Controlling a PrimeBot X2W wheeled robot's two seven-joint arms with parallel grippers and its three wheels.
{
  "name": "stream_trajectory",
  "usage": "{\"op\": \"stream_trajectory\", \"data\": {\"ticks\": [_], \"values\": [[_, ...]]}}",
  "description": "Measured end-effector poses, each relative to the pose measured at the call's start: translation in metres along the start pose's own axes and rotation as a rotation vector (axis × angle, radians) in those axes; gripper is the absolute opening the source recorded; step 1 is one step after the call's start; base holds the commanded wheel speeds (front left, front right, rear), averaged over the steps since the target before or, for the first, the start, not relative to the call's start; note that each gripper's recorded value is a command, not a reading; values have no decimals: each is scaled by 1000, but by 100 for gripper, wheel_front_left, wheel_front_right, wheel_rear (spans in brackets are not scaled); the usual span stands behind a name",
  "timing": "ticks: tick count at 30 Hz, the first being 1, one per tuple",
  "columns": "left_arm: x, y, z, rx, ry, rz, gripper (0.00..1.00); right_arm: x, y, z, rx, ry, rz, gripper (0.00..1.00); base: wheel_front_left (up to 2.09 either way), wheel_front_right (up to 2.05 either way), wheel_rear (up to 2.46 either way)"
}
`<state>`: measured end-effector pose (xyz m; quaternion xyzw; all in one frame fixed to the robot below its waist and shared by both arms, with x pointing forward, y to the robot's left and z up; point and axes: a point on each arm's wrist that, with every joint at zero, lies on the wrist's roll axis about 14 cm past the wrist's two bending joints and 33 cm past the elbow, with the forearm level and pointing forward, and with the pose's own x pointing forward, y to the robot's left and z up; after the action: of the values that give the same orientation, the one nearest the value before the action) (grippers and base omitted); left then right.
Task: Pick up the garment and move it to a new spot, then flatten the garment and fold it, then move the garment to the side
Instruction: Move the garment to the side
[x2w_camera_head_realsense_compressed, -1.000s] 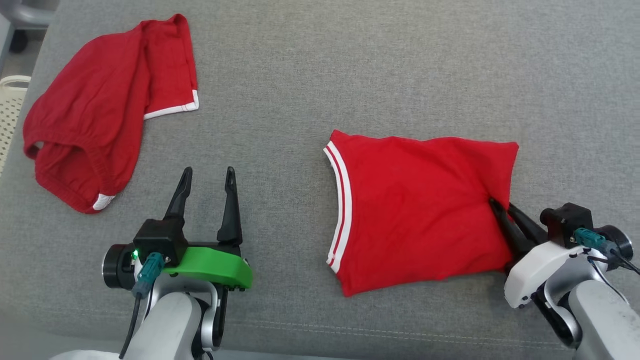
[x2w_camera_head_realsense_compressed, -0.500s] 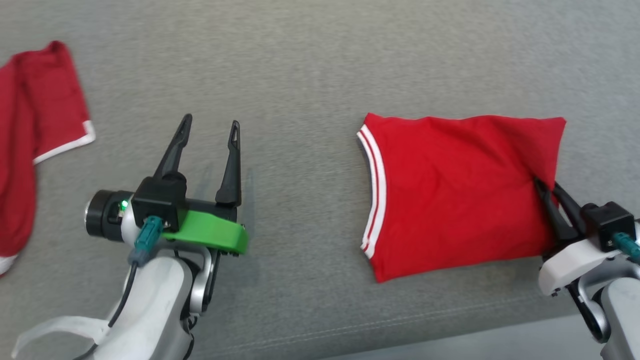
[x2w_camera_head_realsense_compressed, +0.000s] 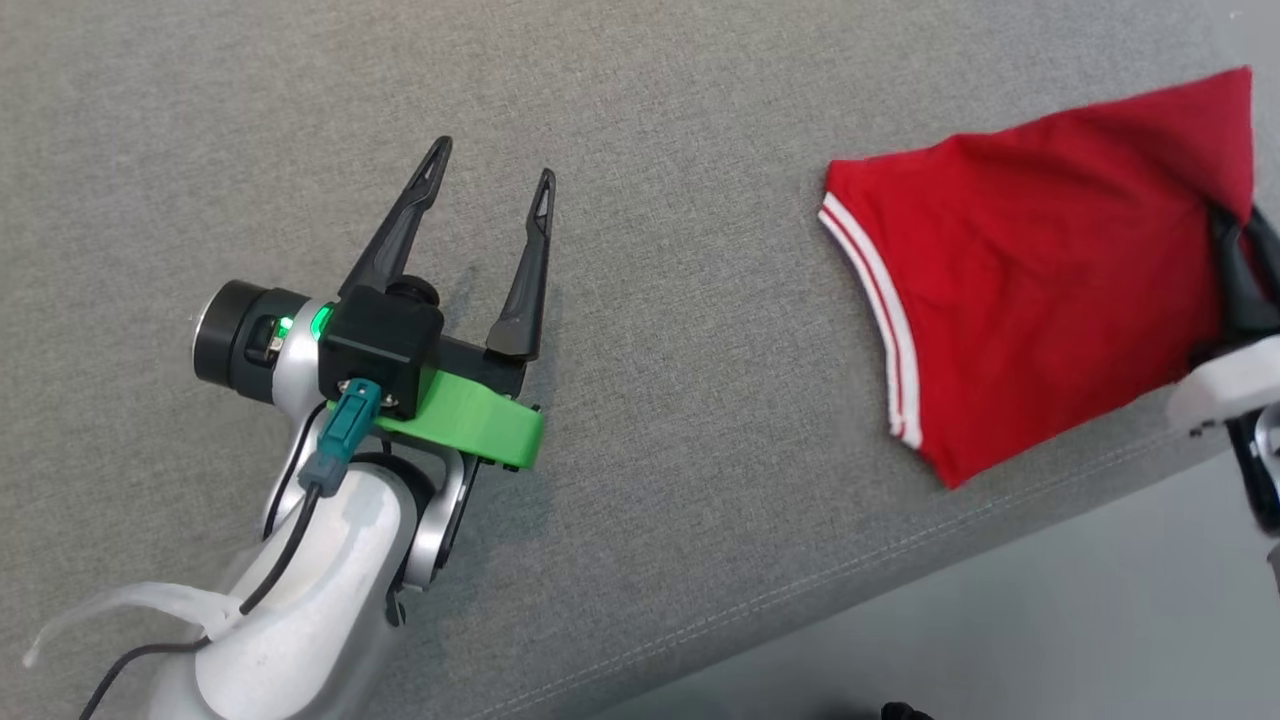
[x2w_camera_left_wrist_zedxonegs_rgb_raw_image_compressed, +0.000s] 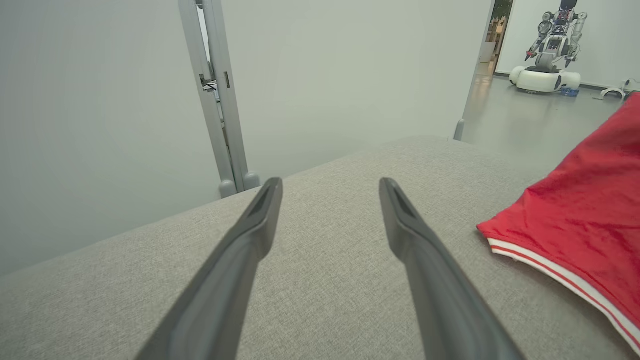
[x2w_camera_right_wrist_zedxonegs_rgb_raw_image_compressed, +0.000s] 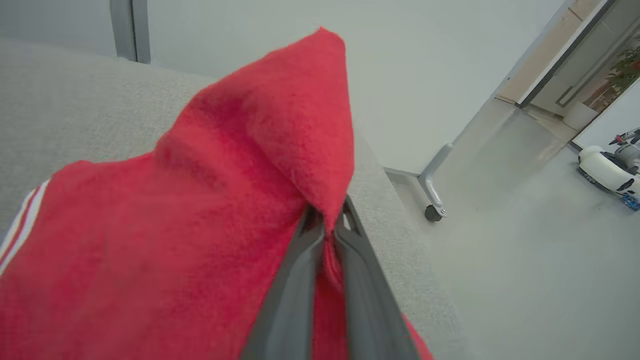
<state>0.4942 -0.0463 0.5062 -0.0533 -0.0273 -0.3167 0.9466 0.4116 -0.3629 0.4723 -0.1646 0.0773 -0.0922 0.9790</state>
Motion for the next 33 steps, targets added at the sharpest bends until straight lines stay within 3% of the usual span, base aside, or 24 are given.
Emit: {"op": "stream_trajectory", "data": {"ticks": [7, 14, 15, 16, 27, 33], "values": [[8, -6, -12, -19, 19, -37, 100, 37, -47, 20, 25, -42, -110, 0, 0, 0, 0], [5, 5, -19, -7, 30, -18, 100, 51, -82, -7, 88, 40, -229, 0, 0, 0, 0], [5, 6, -21, -7, 35, -16, 100, 51, -84, -17, 103, 68, -246, 19, 0, 0, 0], [4, 7, -22, -9, 36, -14, 100, 52, -85, -23, 108, 84, -254, 100, 0, 0, 0], [3, 15, -31, -4, 51, 1, 100, 65, -76, -27, 128, 81, -265, 100, 0, 0, 0], [1, 18, -20, 6, 26, 22, 100, 69, -68, 3, 157, -16, -248, 100, 0, 0, 0]]}}
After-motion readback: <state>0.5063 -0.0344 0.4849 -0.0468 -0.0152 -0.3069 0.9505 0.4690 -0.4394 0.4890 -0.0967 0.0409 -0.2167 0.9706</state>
